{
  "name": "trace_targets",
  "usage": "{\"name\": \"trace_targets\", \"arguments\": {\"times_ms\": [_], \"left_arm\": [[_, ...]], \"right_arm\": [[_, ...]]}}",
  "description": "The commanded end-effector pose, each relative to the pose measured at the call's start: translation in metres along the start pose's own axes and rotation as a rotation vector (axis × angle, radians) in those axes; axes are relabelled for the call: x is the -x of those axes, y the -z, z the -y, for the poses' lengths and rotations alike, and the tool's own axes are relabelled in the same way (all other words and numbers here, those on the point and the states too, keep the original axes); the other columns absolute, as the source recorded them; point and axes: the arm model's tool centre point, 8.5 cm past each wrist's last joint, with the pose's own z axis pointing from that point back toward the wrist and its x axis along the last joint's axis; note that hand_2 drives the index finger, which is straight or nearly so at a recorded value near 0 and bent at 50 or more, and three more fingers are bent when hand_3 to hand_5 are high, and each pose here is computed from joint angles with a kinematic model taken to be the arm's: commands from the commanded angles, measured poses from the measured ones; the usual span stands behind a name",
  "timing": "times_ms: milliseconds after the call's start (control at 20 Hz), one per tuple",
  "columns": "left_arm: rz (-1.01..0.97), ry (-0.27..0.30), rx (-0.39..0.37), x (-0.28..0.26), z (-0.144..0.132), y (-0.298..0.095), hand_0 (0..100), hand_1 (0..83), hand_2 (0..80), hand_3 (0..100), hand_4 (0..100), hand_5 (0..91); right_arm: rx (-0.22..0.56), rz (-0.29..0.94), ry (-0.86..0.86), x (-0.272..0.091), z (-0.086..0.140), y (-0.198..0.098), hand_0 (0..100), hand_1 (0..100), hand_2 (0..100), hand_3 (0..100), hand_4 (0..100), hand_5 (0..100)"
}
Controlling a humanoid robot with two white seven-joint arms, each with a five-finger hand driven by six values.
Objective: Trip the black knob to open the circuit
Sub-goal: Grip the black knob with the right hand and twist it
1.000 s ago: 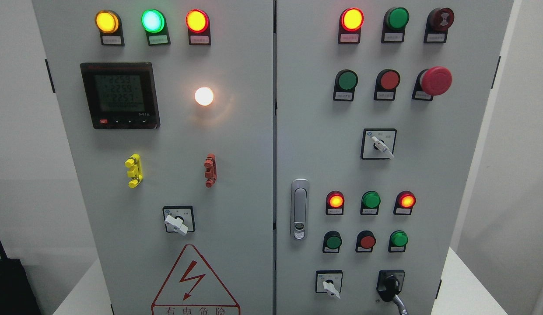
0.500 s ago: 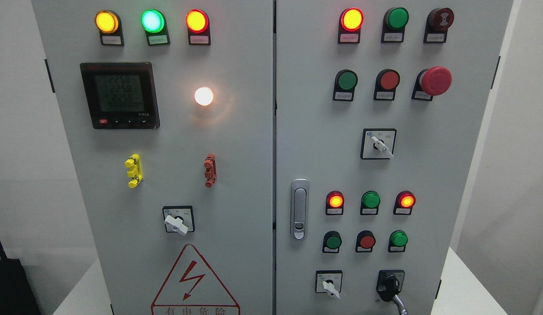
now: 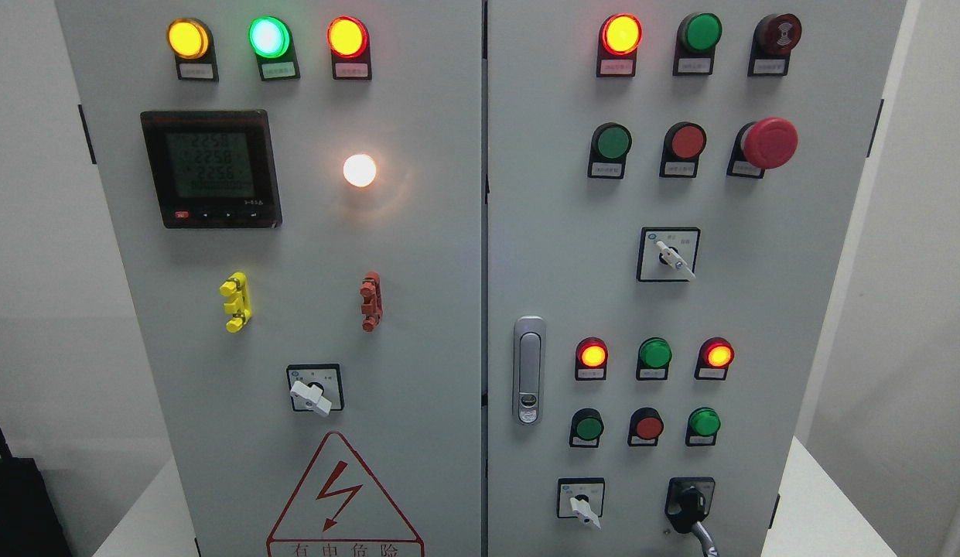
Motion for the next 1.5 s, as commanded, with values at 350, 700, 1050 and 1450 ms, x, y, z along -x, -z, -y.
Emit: {"name": "trace_targets", "arguments": {"times_ms": [350,700,1050,1450], "left_arm": [[0.004,-0.004,0.001,-0.0017,0.0009,0.0001,12,38.9,0.0,0,0,0.0],[0.004,-0.004,0.001,-0.0018,0.0009,0.0001,12,38.9,0.0,0,0,0.0],[0.004,-0.004,0.001,-0.0018,0.0009,0.0001,12,38.9,0.0,0,0,0.0],[0.004,-0.004,0.001,-0.0017,0.0009,0.0001,12,38.9,0.0,0,0,0.0]], "right_arm": [[-0.093,0.118,0.007,-0.0325,-0.024,0.0141,100,78,0,90,80,76],[-0.096,0.13,0.006,-0.0358,-0.0245,0.0177,100,78,0,90,80,76],[-0.096,0.135,0.006,-0.037,-0.0246,0.0179,100,78,0,90,80,76],[-0.098,0.137,0.007,-0.038,-0.0252,0.018,100,78,0,90,80,76]]}}
